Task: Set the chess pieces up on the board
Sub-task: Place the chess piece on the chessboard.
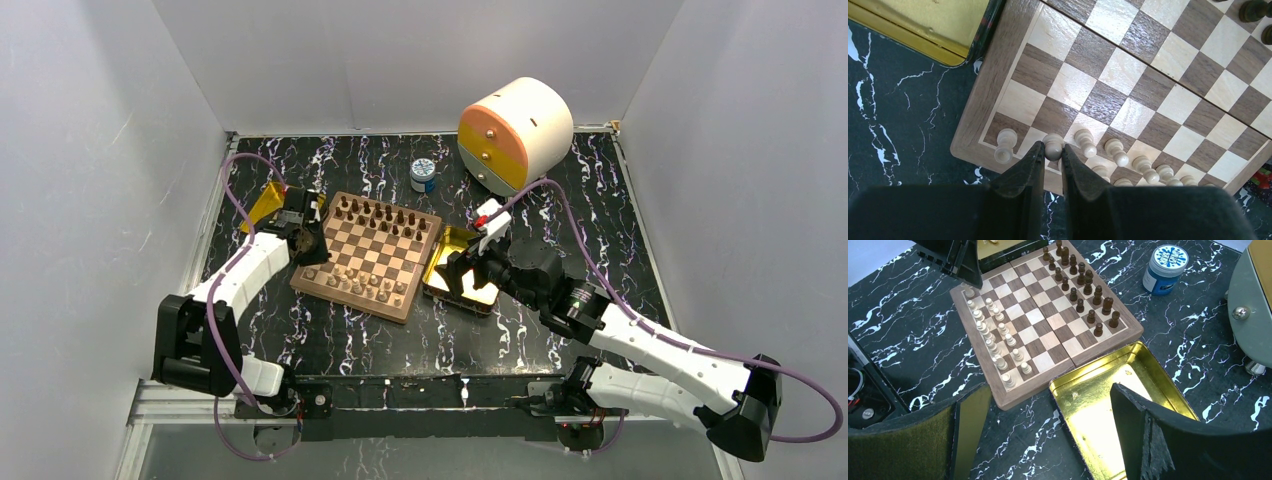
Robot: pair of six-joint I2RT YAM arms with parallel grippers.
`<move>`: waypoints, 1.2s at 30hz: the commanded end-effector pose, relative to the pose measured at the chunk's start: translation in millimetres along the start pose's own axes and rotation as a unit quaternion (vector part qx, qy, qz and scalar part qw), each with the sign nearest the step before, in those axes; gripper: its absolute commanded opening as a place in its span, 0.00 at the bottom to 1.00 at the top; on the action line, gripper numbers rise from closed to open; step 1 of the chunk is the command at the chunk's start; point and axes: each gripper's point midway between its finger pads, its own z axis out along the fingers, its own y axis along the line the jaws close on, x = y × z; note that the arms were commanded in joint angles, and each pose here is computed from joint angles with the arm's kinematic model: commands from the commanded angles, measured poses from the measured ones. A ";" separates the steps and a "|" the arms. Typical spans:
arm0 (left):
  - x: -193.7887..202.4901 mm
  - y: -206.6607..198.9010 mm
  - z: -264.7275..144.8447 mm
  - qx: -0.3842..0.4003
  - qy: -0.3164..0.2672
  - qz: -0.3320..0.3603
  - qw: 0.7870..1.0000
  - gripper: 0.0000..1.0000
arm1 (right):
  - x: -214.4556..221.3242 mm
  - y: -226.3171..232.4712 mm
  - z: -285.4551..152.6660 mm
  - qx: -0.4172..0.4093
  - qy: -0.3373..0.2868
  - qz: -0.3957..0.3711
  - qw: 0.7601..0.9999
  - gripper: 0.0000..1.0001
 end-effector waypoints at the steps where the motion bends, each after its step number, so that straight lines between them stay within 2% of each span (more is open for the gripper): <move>1: -3.2 -2.9 2.3 0.001 -0.015 0.005 1.000 0.08 | -24.7 2.0 -5.6 -0.002 -0.036 0.015 0.999 0.99; 36: 17.1 3.1 28.6 -0.022 0.017 0.030 0.999 0.11 | -24.5 2.2 -0.8 -0.002 -0.037 0.008 0.999 0.99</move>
